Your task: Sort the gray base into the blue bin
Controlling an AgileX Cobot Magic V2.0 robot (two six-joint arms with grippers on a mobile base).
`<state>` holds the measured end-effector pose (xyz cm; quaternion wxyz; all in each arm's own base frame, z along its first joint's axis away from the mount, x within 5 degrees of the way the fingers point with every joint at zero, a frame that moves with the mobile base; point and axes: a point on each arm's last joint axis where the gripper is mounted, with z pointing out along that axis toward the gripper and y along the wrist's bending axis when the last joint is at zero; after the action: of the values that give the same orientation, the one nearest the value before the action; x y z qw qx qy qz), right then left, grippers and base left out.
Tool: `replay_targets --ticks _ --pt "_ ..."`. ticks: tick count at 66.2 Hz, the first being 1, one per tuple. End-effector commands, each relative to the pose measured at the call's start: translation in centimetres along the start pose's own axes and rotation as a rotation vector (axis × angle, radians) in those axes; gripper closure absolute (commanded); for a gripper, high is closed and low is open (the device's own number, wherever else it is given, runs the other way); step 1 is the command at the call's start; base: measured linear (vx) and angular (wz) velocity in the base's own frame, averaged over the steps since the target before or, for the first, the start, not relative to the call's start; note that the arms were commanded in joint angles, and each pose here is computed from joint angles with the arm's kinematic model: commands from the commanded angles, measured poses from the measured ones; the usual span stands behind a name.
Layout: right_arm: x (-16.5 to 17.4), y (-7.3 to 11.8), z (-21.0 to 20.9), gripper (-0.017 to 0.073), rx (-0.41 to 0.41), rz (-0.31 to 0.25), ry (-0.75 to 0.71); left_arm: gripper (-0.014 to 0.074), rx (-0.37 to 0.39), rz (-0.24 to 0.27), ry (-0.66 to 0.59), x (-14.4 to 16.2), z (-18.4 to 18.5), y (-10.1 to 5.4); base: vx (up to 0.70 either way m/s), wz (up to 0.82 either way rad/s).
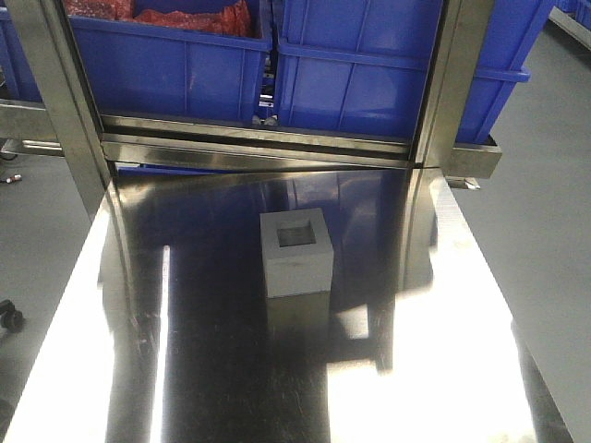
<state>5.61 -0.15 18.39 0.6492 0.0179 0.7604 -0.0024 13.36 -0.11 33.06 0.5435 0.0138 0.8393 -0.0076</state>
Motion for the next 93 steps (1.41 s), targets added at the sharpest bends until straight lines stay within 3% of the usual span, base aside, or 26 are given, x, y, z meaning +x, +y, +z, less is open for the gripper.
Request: replay_targets --ticks 1,16,31,38,48,61,73,93 --pt "-0.5 0.0 0.1 0.0564 0.004 -0.019 -0.052 -0.0034 0.029 0.05 -0.096 -2.9 1.1 -0.3 0.0 0.0" --pt "-0.5 0.0 0.1 0.0564 0.004 -0.019 -0.052 -0.0034 0.145 0.08 -0.043 -6.2 6.3 -2.4 0.0 0.0" --pt "-0.5 0.0 0.1 0.0564 0.004 -0.019 -0.052 -0.0033 0.303 0.143 0.01 -6.7 12.7 -8.4 0.0 0.0" --pt "-0.5 0.0 0.1 0.0564 0.004 -0.019 -0.052 -0.0032 0.361 0.094 0.051 -6.7 15.3 -11.4 0.0 0.0" --pt "-0.5 0.0 0.1 0.0564 0.004 -0.019 -0.052 -0.0031 0.404 -0.054 0.139 -7.0 18.7 -14.8 0.0 0.0" --pt "-0.5 0.0 0.1 0.0564 0.004 -0.019 -0.052 -0.0013 0.437 -0.082 0.269 -6.9 22.2 -18.3 0.0 0.0" --pt "-0.5 0.0 0.1 0.0564 0.004 -0.019 -0.052 -0.0008 0.425 -0.14 0.393 -6.2 25.2 -19.8 0.0 0.0" --pt "-0.5 0.0 0.1 0.0564 0.004 -0.019 -0.052 0.0008 0.413 -0.136 0.513 -3.7 28.0 -21.0 0.0 0.0"
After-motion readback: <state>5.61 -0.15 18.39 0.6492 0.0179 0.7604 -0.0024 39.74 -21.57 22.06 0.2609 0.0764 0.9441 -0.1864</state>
